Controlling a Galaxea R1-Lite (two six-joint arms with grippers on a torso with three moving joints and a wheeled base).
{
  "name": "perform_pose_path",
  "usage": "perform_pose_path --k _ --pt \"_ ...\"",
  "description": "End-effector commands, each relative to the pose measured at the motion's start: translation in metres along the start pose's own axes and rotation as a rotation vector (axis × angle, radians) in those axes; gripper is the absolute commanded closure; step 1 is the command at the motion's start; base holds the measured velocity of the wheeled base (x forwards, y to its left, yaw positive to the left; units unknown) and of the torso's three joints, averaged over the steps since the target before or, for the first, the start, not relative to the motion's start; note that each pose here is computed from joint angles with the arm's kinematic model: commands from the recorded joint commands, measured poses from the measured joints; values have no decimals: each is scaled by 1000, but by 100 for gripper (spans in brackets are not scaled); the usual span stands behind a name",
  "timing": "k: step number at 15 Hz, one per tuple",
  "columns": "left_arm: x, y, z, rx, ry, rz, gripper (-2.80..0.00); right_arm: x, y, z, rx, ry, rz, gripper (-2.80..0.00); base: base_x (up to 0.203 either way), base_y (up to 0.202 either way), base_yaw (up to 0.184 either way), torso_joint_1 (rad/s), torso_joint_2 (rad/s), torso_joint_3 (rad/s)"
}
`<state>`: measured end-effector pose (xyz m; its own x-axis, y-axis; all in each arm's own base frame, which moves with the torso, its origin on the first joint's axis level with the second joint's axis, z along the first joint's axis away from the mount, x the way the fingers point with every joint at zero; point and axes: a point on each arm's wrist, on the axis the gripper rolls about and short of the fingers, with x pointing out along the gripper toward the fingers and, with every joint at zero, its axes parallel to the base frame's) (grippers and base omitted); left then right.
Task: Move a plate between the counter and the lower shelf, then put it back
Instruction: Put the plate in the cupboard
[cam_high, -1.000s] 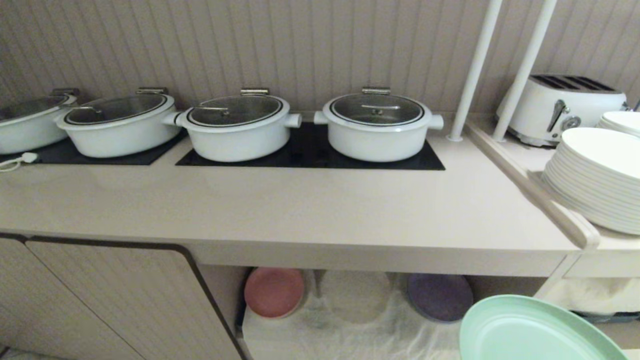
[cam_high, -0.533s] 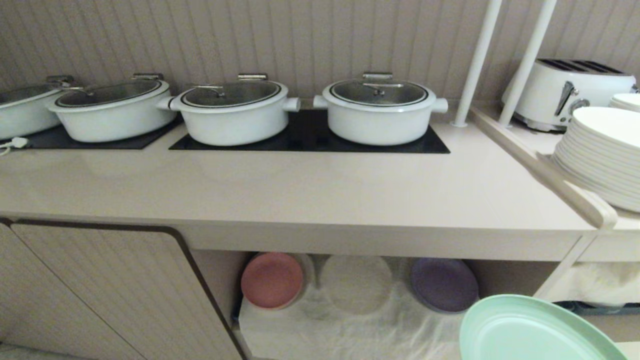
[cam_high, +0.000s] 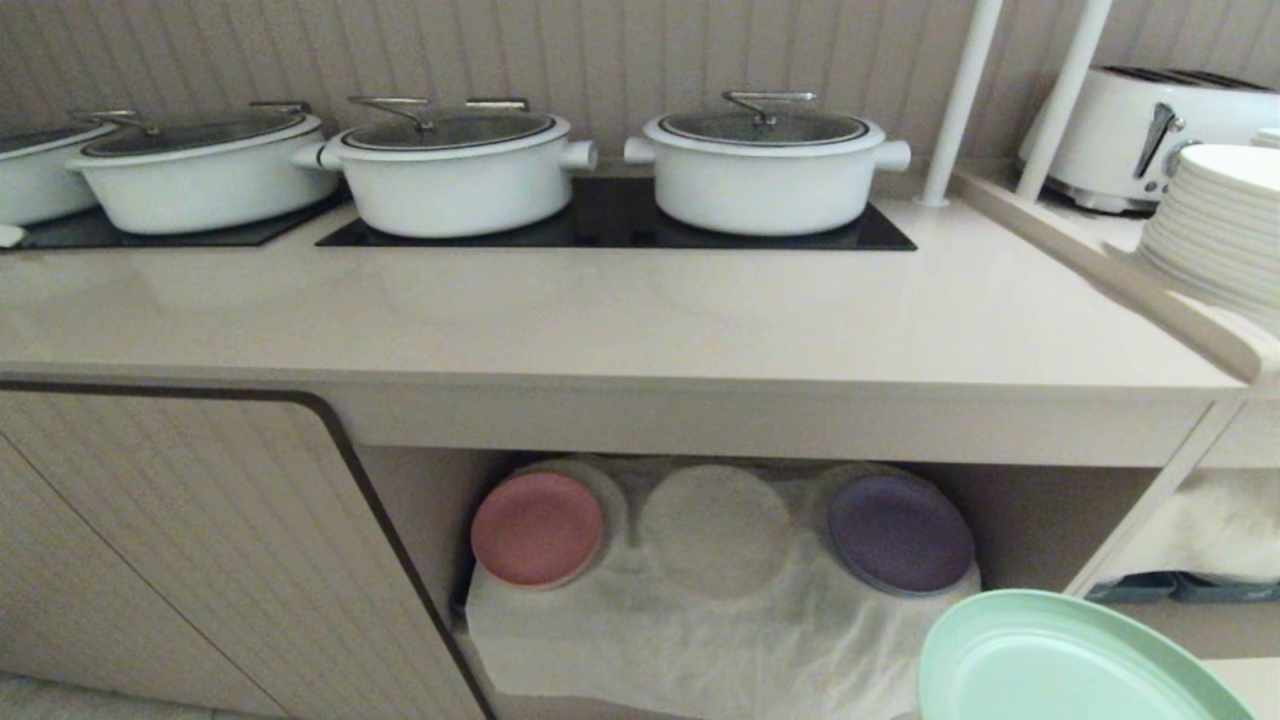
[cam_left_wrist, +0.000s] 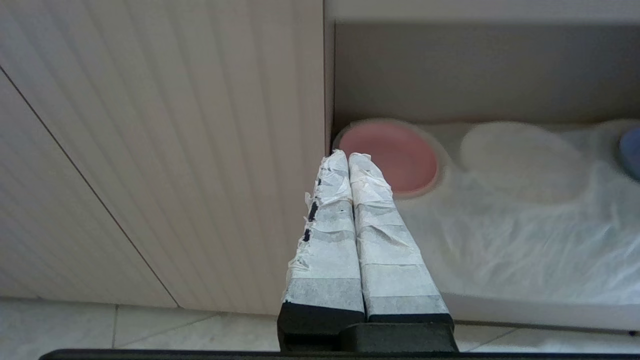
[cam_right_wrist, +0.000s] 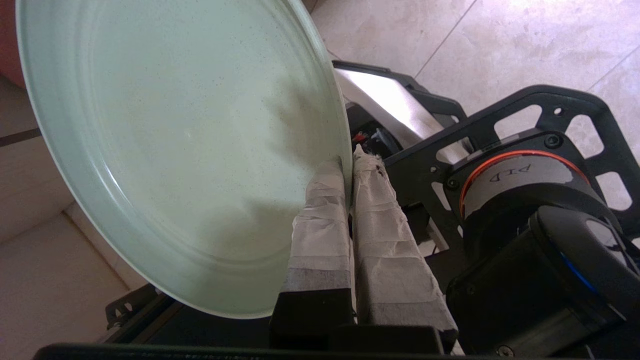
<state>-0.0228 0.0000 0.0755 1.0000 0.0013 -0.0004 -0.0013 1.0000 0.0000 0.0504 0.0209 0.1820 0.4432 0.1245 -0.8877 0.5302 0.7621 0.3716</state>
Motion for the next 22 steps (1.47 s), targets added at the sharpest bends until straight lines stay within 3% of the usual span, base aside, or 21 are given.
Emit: perform_pose_path --k 1,18,22 --pt "0 0 0 0 0 0 0 1 0 0 5 3 -7 0 0 0 0 -216 507 282" --pt "0 0 0 0 0 0 0 1 0 0 4 6 -8 0 0 0 0 -173 467 294" --pt "0 0 0 0 0 0 0 2 0 0 4 6 -9 0 0 0 0 -29 122 81"
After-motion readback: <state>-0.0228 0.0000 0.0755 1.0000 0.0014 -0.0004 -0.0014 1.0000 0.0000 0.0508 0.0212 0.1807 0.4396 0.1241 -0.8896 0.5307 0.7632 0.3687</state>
